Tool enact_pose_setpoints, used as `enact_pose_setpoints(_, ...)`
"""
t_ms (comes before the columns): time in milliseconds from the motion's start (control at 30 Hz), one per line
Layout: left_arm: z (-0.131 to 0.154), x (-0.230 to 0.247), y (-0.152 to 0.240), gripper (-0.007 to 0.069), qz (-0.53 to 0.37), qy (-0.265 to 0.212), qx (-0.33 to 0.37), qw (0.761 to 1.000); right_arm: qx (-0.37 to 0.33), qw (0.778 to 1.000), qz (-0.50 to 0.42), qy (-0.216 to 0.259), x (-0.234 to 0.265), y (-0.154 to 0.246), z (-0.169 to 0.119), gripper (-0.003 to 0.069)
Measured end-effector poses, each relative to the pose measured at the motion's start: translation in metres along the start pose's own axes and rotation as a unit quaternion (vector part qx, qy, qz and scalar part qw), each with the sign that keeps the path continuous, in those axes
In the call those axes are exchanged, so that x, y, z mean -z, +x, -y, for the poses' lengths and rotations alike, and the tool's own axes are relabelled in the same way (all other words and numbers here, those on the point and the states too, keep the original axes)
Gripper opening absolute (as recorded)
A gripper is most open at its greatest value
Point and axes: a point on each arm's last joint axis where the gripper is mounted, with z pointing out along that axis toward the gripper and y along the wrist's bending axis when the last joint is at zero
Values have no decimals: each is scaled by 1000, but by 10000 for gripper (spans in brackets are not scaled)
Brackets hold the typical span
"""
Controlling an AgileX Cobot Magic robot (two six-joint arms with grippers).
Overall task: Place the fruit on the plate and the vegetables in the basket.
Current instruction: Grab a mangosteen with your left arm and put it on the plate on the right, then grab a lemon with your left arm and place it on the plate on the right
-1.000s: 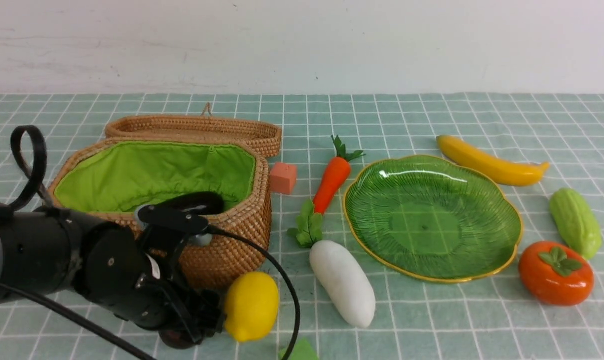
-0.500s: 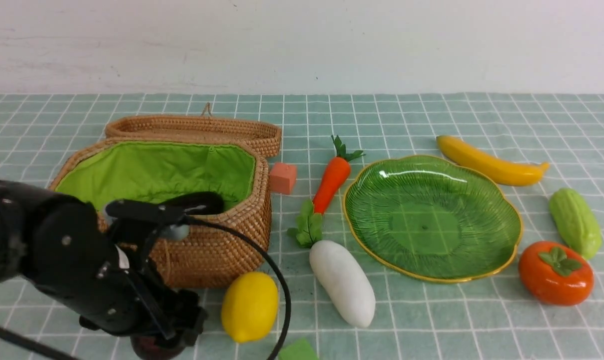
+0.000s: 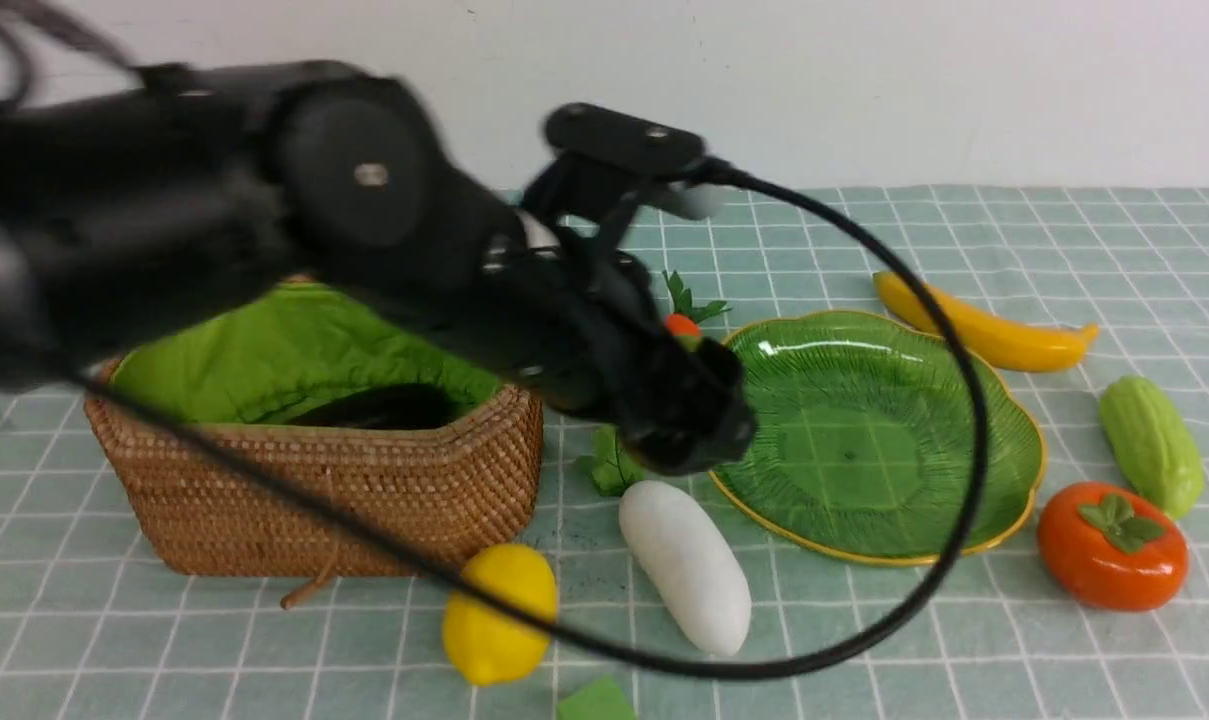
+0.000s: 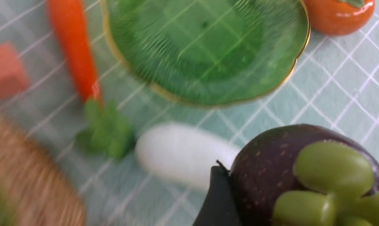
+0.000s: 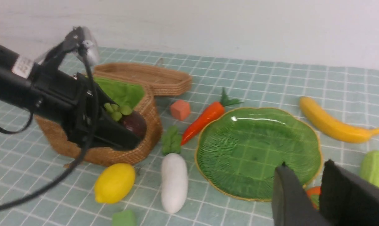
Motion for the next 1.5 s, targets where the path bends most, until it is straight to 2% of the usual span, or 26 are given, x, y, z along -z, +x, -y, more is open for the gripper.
enact_pose_setpoints(133,-4,-74,-23,549,-24,9,-20,999,-20,999,-31,19,0,5,3,175)
enact_pose_setpoints(333,-16,-149,-33,553,-36,13,-23,999,-25,998,-50,21,1,9,3,179)
enact_pose_setpoints(567,-20,-174,-34,664,-42,16,-25,999,-28,998,-55,16,1,10,2,181)
enact_pose_setpoints(767,-14,-151,-43,661,-51,24,-30,998,-23,998,-59,7,1,11,1,181)
enact_pose_setpoints(833,-8,-124,-49,619,-75,33,-19,996,-20,998,-63,-1,1,11,-1,181)
enact_pose_setpoints(933,-1,-77,-58,489,-100,27,10,995,-20,998,-64,-4,1,11,-1,181)
enact_pose_setpoints(967,-1,-77,-57,475,-104,26,13,994,-20,998,-64,-5,1,11,-2,181)
enact_pose_setpoints(1000,2,-47,-62,347,-110,7,34,993,-17,998,-65,-8,1,12,-2,181)
enact_pose_setpoints(1100,1,-7,-65,73,-117,-35,50,991,-5,998,-67,-14,1,12,-3,181)
enact_pose_setpoints(1133,1,5,-65,27,-113,-48,52,991,0,998,-68,-15,1,12,-3,181)
enact_pose_setpoints(1200,-1,21,-59,-13,-115,-75,66,988,5,997,-69,-19,1,12,-4,181)
enact_pose_setpoints(1300,-2,48,-39,-13,-124,-105,91,982,9,997,-69,-19,1,12,-4,181)
enact_pose_setpoints(1333,-2,46,-36,-13,-130,-107,93,981,10,997,-69,-19,1,12,-4,181)
enact_pose_setpoints(1467,-1,57,22,-13,-197,-120,136,964,11,998,-65,-20,1,12,-4,177)
enact_pose_setpoints(1500,-1,58,25,-13,-198,-120,137,963,11,998,-65,-21,1,12,-4,177)
